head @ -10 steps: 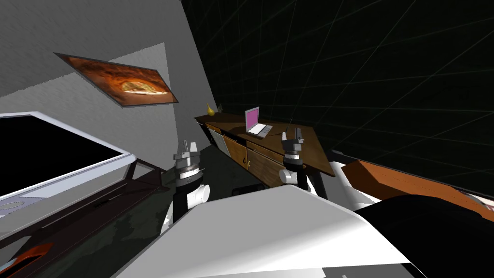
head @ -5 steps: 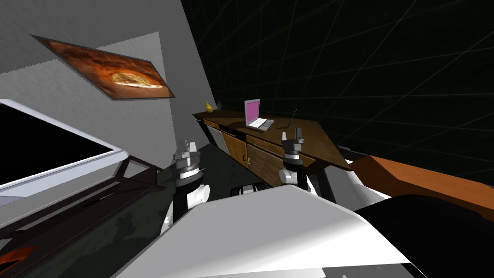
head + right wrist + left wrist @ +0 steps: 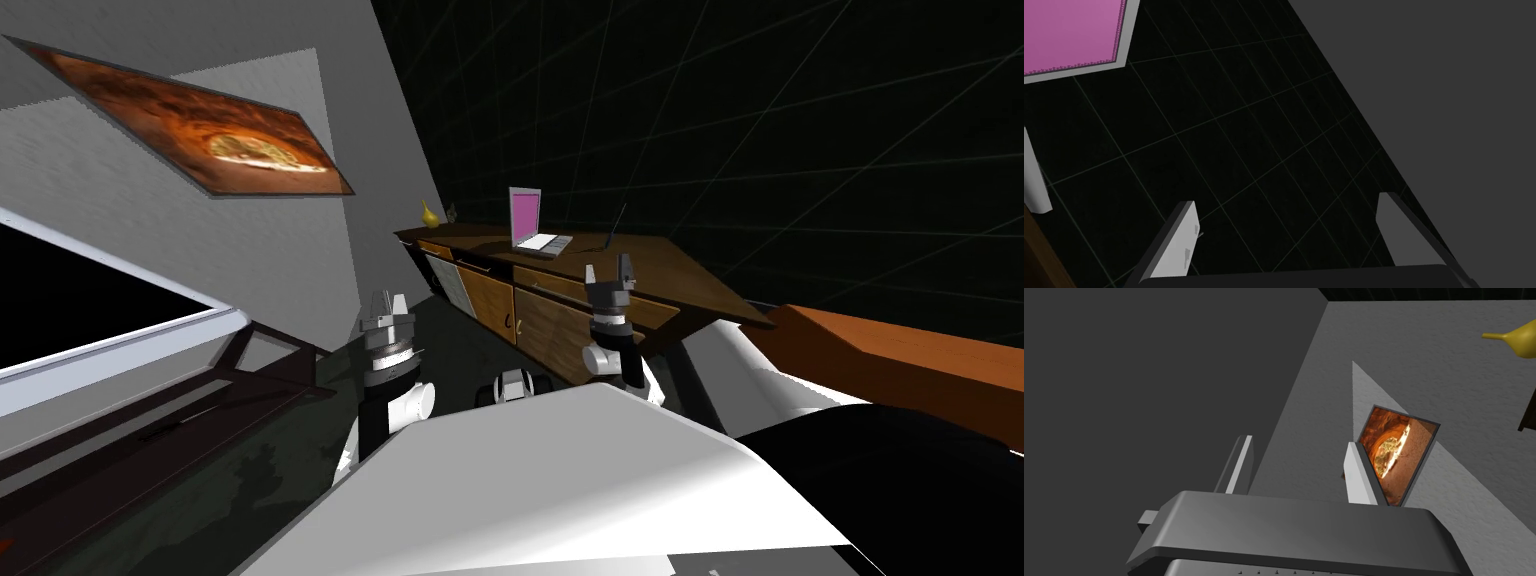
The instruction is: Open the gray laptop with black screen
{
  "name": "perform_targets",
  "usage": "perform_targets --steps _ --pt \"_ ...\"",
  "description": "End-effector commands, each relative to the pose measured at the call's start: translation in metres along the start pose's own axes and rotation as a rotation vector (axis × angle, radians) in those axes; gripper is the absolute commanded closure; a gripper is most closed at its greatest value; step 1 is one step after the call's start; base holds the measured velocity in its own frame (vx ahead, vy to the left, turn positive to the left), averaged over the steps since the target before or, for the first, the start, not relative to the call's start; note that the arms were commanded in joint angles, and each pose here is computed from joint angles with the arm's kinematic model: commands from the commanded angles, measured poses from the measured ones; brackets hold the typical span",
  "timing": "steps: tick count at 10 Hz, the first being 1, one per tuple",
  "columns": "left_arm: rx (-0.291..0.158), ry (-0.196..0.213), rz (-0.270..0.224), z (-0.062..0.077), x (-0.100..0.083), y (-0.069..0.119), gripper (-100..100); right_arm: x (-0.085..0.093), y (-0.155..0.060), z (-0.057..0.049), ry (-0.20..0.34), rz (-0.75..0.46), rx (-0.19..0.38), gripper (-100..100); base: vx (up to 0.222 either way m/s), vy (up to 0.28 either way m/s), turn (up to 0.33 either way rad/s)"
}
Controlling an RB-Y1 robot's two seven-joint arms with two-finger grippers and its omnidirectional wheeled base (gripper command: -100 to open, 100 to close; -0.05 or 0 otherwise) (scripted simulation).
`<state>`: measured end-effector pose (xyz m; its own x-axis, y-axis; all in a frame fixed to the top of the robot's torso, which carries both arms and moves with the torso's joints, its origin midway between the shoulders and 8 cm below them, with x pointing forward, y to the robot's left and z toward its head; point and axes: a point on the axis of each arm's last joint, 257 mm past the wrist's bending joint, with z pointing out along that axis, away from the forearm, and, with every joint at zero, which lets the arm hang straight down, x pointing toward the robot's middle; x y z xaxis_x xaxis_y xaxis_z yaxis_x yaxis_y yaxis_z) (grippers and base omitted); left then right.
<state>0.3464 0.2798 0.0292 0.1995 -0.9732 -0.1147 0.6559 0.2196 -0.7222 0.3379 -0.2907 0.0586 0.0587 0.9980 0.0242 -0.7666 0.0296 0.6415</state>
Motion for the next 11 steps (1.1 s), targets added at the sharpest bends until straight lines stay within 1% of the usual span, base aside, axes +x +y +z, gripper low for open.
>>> perform_targets --steps 1,2,3,5,6,8,9,10,11 --pt "0.000 0.000 0.000 0.000 0.000 0.000 0 0.017 0.013 0.010 0.093 -0.060 -0.027 -100 0.077 0.197 -0.115" --pt "0.000 0.000 0.000 0.000 0.000 0.000 0 0.023 0.017 0.014 0.128 -0.088 -0.034 -100 0.100 0.203 -0.107" --pt "0.000 0.000 0.000 0.000 0.000 0.000 0 0.025 0.017 0.014 0.141 -0.093 -0.034 -100 0.058 0.160 -0.049" --pt "0.000 0.000 0.000 0.000 0.000 0.000 0 0.038 0.022 0.021 0.215 -0.158 -0.045 -100 0.035 0.194 -0.120" --pt "0.000 0.000 0.000 0.000 0.000 0.000 0 0.040 0.022 0.020 0.228 -0.162 -0.045 -100 0.058 0.173 -0.068" --pt "0.000 0.000 0.000 0.000 0.000 0.000 0 0.052 0.024 0.025 0.299 -0.237 -0.051 -100 0.076 0.217 -0.157" --pt "0.000 0.000 0.000 0.000 0.000 0.000 0 0.055 0.023 0.025 0.319 -0.243 -0.051 -100 0.039 0.189 -0.064" --pt "0.000 0.000 0.000 0.000 0.000 0.000 0 0.060 0.023 0.026 0.354 -0.284 -0.052 -100 0.048 0.198 -0.087" --pt "0.000 0.000 0.000 0.000 0.000 0.000 0 0.062 0.022 0.026 0.364 -0.288 -0.052 -100 0.049 0.154 -0.063"
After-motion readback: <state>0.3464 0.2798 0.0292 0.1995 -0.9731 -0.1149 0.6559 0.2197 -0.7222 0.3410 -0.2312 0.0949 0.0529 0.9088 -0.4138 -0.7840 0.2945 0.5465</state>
